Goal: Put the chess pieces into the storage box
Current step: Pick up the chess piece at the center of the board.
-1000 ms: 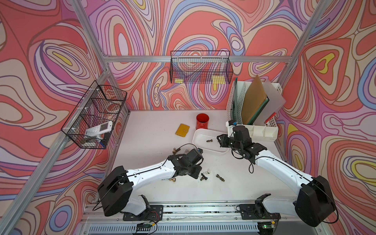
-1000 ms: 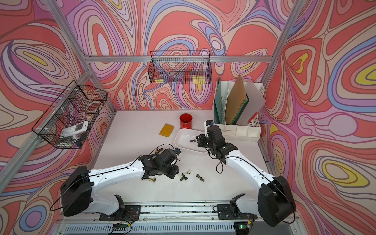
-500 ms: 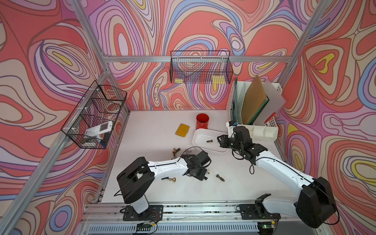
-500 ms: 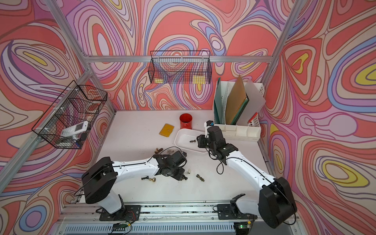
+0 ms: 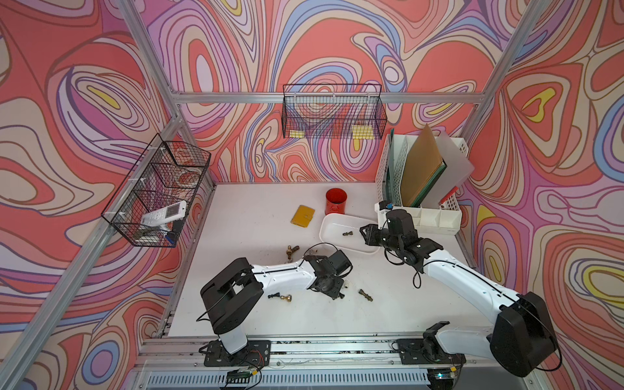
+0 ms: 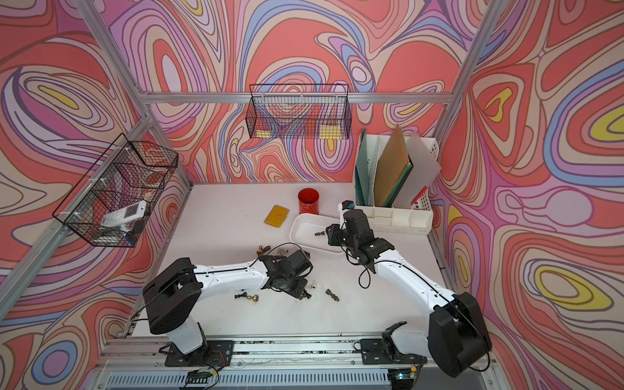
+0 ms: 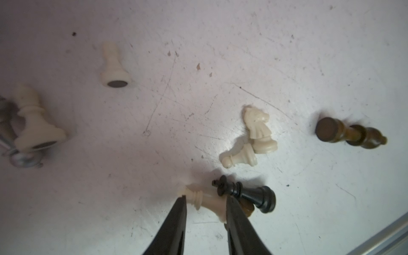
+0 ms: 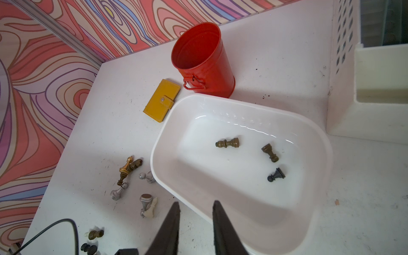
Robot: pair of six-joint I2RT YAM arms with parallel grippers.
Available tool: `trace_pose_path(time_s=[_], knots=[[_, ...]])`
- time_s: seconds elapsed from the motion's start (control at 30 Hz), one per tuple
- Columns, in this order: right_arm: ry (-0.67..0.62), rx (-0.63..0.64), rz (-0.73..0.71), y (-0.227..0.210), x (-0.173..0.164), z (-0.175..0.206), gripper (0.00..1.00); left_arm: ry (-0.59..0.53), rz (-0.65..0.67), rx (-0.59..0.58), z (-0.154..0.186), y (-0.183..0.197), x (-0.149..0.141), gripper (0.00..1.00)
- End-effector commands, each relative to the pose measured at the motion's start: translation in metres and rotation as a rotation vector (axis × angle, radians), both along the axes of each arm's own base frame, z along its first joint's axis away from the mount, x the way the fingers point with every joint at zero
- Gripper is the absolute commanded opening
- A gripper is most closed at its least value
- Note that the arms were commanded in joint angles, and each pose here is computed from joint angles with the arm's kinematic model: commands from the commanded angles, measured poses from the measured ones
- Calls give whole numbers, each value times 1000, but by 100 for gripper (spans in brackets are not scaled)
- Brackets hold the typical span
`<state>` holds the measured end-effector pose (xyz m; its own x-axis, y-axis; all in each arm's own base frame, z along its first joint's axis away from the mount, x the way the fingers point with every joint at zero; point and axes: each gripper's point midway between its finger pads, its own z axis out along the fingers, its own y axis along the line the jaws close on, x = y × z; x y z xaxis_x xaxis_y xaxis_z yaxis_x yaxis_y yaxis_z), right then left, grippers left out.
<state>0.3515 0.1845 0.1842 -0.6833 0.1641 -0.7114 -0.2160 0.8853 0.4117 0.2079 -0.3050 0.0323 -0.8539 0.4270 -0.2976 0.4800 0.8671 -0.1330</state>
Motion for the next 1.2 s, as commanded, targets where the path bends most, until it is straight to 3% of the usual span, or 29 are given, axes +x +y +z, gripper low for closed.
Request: trace_pose_path(time_s=[0.0,0.6,1.17], knots=[[21,-5,6,2,-2,-6,28,15,23,115,-11,18,-3,35],[31,-5,16,4,-1,-7,28,-7,-18,260,-16,43,-3,35],[12,-6,17,4,0,-1,28,7,-79,357,-6,52,-2,14]])
